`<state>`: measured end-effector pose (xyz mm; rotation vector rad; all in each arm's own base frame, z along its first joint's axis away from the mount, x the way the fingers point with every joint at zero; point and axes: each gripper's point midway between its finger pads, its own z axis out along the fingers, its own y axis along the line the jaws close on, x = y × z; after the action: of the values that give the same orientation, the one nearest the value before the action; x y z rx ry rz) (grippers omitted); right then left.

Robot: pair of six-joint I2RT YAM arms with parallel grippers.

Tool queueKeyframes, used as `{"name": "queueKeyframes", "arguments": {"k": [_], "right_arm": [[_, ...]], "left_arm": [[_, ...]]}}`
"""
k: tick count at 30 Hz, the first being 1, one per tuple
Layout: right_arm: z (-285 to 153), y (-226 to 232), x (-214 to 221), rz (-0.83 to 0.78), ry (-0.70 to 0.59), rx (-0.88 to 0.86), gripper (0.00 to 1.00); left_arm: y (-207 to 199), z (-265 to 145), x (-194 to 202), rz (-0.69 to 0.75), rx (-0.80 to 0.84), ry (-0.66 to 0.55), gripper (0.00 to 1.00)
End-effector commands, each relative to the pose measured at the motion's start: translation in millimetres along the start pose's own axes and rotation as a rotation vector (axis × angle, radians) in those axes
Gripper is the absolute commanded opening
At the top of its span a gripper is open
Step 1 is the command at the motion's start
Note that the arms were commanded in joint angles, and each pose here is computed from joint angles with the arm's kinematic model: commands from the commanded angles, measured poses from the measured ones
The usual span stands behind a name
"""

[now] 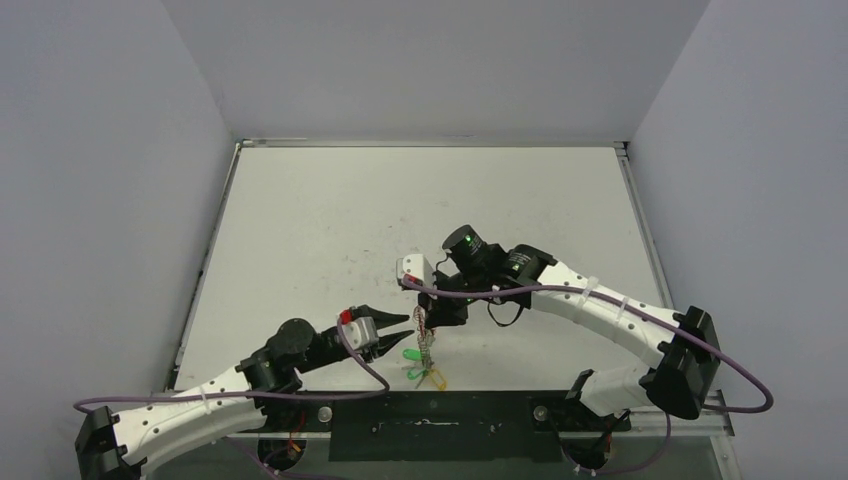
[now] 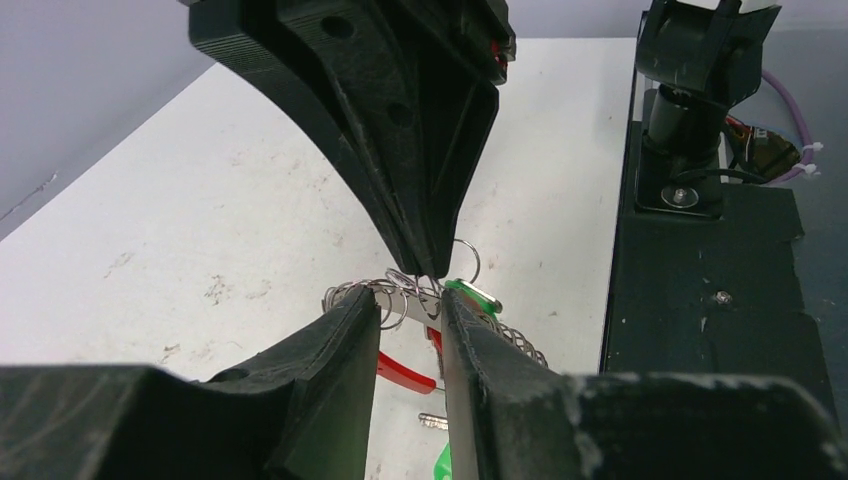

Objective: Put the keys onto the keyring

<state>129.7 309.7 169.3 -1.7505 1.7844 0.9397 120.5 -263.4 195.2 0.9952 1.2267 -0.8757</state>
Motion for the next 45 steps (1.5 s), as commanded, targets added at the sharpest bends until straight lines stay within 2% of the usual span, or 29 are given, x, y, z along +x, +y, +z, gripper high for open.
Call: {"name": "queueKeyframes", "arguments": {"k": [1,10,18,24,26,32,40,45], "right_arm": [[-8.3,-8.5,-16.4,0.03,0.021,0.066,0.0],[-0.4,-4.5,-23.9,0.039,0.018,0.065,0.0],[1.7,-2.8,-22.6,0.033,0.027,0.065,0.0],[3.6,-3.4,-20.8,0.035,0.033,0.065,0.0],[4.0,-4.4,-20.8,0.036,0.034,0.069,0.0],[4.3,-5.5,-23.3,0.038,0.029,0.075,0.0],[3.7,-7.4,-24.3,0.042,0.028,0.086,0.0],[3.4,-6.9,-25.7,0.042,0.025,0.085,0.0]], "left_arm": [[7.0,1.9,-6.6,0.035,-0.012,0.073,0.28],[5.1,16.8,4.4,0.001,0.004,0.111,0.31],[0.9,28.0,4.4,-0.019,0.031,0.088,0.25],[0.4,27.8,-1.7,-0.023,0.032,0.062,0.25],[-0.1,27.2,-2.9,-0.027,0.033,0.057,0.22],[-5.2,25.7,2.5,-0.041,0.055,0.068,0.0],[-6.5,26.8,11.0,-0.046,0.064,0.109,0.0],[-6.3,29.4,15.1,-0.042,0.068,0.13,0.11]]}}
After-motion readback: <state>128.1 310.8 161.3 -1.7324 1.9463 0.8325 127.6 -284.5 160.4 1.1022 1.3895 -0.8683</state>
